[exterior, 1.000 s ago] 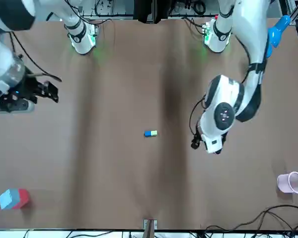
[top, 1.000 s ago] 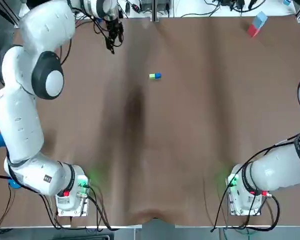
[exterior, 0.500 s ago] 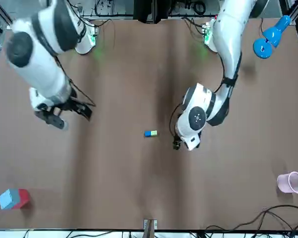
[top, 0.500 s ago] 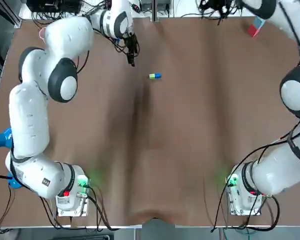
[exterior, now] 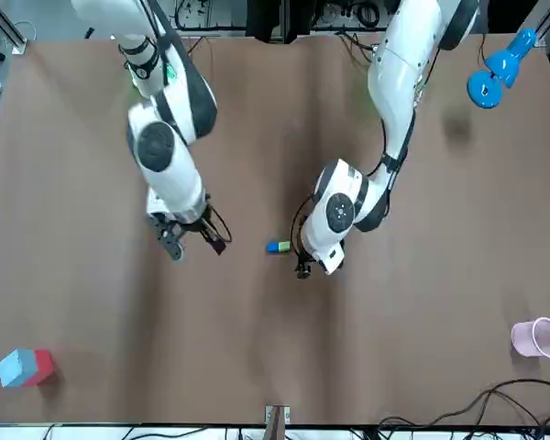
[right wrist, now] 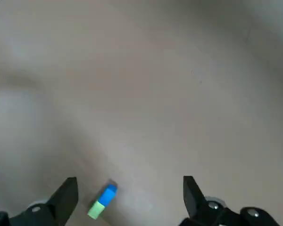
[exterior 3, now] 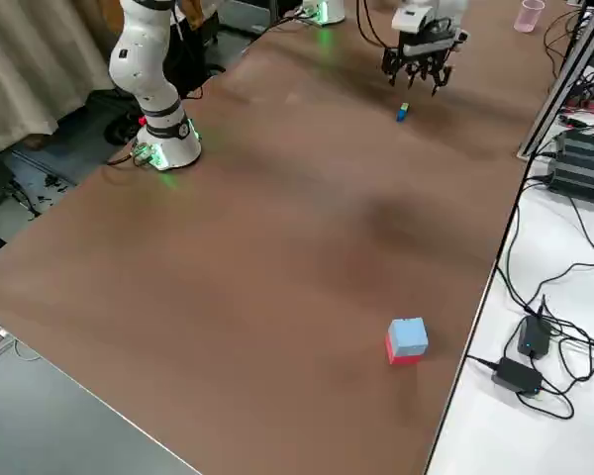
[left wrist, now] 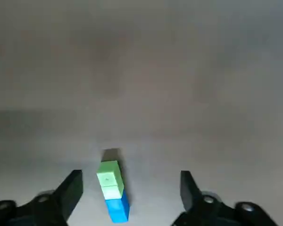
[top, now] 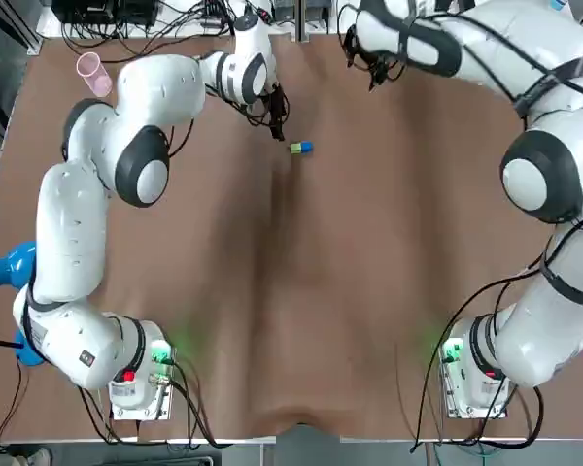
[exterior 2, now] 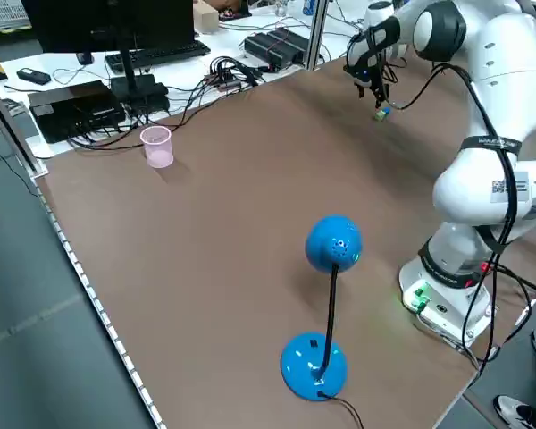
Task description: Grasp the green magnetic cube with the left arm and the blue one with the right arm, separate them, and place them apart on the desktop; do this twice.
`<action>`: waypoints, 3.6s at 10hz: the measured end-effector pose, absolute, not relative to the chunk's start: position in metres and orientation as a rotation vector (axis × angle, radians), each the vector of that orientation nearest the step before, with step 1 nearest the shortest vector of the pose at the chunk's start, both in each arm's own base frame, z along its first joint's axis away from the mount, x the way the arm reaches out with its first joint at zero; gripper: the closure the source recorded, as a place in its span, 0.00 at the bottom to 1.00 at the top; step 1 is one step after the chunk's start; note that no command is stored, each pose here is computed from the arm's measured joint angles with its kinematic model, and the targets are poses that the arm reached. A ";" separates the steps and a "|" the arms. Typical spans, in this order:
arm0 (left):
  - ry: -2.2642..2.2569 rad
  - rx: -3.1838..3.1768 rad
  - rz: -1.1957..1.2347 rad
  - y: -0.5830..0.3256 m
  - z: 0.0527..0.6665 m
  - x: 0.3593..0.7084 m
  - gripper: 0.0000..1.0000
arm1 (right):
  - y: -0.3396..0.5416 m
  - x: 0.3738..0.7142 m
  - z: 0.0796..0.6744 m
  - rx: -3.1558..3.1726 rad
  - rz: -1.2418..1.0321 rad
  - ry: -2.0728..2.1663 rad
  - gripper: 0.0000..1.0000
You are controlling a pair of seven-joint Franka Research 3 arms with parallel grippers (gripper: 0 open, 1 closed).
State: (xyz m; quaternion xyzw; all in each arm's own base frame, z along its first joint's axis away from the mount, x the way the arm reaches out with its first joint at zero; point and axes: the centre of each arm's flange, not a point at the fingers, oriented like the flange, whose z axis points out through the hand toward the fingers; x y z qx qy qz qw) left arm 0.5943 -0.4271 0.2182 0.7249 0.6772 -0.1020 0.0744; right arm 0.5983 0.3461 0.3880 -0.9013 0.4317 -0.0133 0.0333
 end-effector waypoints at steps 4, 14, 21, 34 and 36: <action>2.009 2.196 -0.304 -0.444 0.195 0.581 0.21 | 0.402 0.546 0.292 -2.761 0.090 1.405 0.10; 2.017 2.211 -0.309 -0.456 0.170 0.567 0.31 | 0.440 0.534 0.236 -2.126 0.177 2.094 0.00; 2.007 2.198 -0.298 -0.456 0.174 0.570 0.77 | 0.482 0.534 0.192 -1.975 0.224 2.164 0.03; 2.001 2.203 -0.297 -0.456 0.175 0.570 0.77 | 0.490 0.544 0.172 -1.901 0.230 2.183 0.74; 2.001 2.204 -0.297 -0.456 0.175 0.570 0.77 | 0.490 0.544 0.172 -1.904 0.227 2.180 0.76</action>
